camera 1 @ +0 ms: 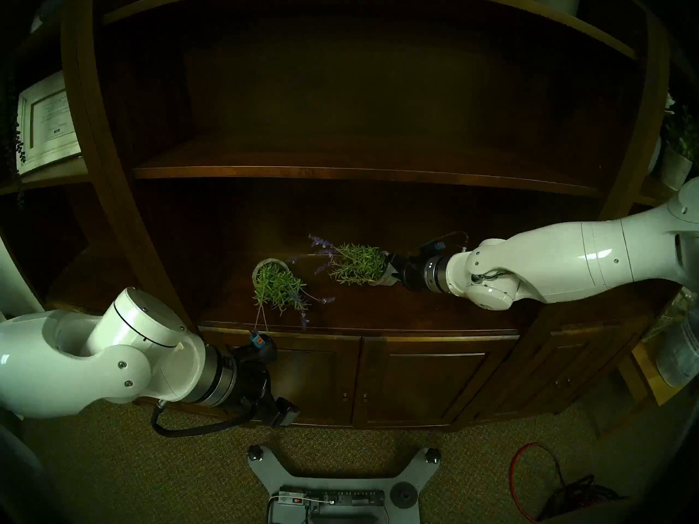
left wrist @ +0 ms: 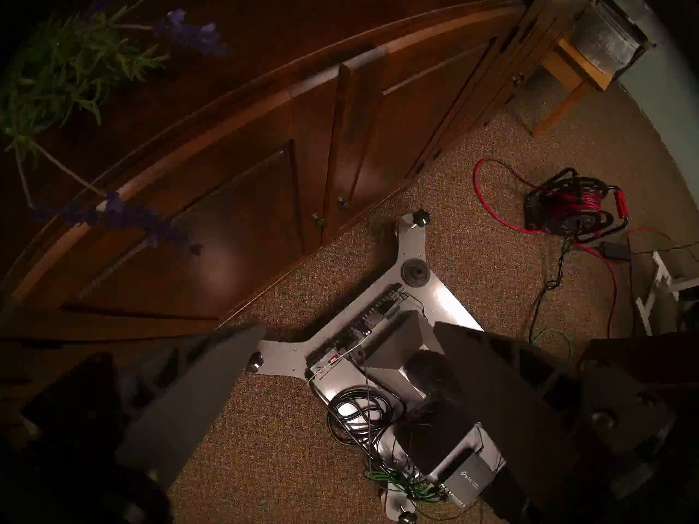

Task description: Place the fake decorative plant upright

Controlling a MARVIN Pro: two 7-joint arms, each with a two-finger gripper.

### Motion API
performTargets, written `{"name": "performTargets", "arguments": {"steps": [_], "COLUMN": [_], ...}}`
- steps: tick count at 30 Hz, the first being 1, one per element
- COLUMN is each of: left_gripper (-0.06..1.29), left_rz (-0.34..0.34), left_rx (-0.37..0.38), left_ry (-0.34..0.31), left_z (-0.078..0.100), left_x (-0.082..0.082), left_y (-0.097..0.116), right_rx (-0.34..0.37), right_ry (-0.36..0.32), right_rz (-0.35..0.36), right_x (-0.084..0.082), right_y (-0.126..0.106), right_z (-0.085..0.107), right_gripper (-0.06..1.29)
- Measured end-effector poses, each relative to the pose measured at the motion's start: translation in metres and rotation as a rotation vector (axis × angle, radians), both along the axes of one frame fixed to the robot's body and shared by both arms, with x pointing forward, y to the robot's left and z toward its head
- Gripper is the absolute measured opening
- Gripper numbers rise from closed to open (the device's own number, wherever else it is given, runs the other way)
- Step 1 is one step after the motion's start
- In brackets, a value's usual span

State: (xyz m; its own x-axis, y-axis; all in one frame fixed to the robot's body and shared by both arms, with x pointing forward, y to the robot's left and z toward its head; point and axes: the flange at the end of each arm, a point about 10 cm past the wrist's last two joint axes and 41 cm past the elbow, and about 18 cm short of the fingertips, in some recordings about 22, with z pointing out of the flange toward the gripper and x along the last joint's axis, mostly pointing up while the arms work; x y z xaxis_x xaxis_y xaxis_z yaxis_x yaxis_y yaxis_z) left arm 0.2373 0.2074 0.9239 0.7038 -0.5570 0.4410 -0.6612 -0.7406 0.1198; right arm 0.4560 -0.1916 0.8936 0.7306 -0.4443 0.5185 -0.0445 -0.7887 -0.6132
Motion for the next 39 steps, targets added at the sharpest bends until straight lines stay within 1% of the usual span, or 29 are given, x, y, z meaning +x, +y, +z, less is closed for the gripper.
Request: {"name": "performTargets", "arguments": {"steps": [7, 13, 19, 30, 39], "left_gripper": [1.21, 1.21, 1.21, 1.21, 1.21], "left_rz": [0.000, 0.000, 0.000, 0.000, 0.000], "left_rx": [0.000, 0.000, 0.000, 0.000, 0.000], "left_ry": [0.000, 0.000, 0.000, 0.000, 0.000], "left_z": [0.000, 0.000, 0.000, 0.000, 0.000], "left_x": [0.000, 0.000, 0.000, 0.000, 0.000], "left_y": [0.000, 0.000, 0.000, 0.000, 0.000], "right_rx": [0.041, 0.068, 0.084, 0.090, 0.075], "right_ry": [0.011, 0.012, 0.010, -0.001, 0.001], "right_rz": [-0.030, -0.050, -0.066, -0.107, -0.145], "right_x": [0.009, 0.018, 0.027, 0.045, 0.053], "right_y": [-0.015, -0.022, -0.024, -0.032, -0.042], "right_z": [0.001, 0.001, 0.001, -0.002, -0.008], "right_gripper": [-0.04, -0.04, -0.04, -0.04, -0.04]}}
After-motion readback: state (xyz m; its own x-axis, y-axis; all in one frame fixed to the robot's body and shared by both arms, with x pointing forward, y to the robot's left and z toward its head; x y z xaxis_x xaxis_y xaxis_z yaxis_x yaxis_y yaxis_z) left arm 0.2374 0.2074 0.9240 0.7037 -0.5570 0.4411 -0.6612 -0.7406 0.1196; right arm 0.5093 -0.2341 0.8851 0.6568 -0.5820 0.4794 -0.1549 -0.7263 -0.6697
